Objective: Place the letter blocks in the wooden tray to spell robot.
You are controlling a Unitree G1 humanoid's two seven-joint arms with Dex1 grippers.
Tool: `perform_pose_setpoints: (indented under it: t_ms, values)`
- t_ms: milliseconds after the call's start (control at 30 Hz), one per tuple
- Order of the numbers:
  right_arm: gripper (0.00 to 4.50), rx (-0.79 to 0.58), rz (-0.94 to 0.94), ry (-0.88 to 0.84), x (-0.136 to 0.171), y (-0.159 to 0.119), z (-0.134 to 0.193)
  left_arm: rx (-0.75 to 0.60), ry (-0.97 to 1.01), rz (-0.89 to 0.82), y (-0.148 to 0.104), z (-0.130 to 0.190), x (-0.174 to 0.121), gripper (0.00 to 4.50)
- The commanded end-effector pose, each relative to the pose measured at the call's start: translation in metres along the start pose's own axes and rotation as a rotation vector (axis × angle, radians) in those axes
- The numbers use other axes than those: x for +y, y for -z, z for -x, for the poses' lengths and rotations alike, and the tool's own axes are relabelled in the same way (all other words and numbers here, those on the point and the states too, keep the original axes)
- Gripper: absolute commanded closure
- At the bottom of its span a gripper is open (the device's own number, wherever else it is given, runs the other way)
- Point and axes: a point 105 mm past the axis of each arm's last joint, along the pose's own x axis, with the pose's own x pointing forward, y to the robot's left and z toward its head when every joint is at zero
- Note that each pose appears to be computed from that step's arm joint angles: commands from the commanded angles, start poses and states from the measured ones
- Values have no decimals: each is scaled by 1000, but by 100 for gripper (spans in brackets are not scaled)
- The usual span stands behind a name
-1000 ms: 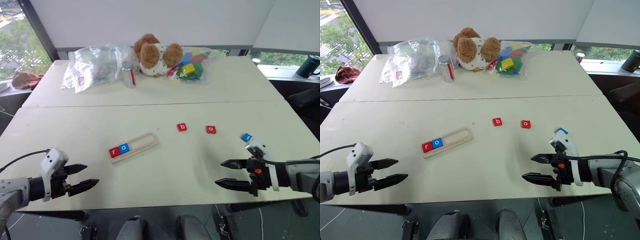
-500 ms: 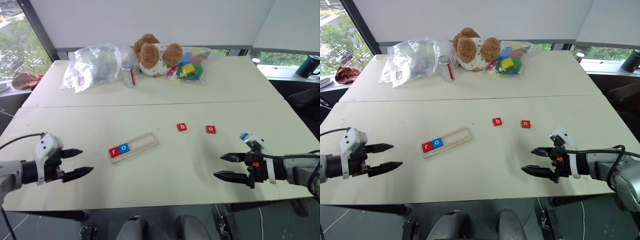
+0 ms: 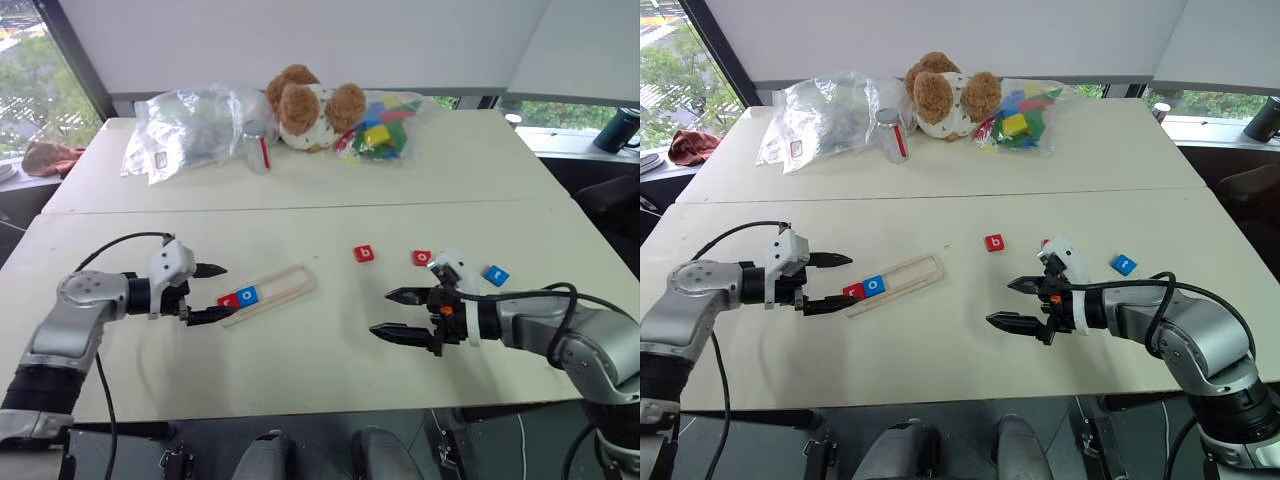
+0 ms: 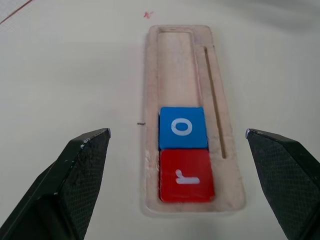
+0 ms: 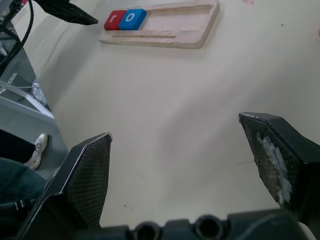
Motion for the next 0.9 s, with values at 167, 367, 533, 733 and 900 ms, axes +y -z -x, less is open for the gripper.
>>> perform_pose_setpoints:
  t_ms: [167,367,533,733,900]
  values:
    - [10,-38,43,44,1,-5,7,31,62,-39,10,-9,-9,0]
    - [10,-54,36,56,0,-5,3,73,68,-26,26,-12,-13,0]
    - [10,-66,37,53,0,-6,1,80,27,12,35,-12,-5,0]
    - [10,-69,37,69,-3,-6,0,69,33,27,31,-12,-3,0]
    - [10,-79,34,77,-3,-6,0,92,52,51,36,-11,-9,0]
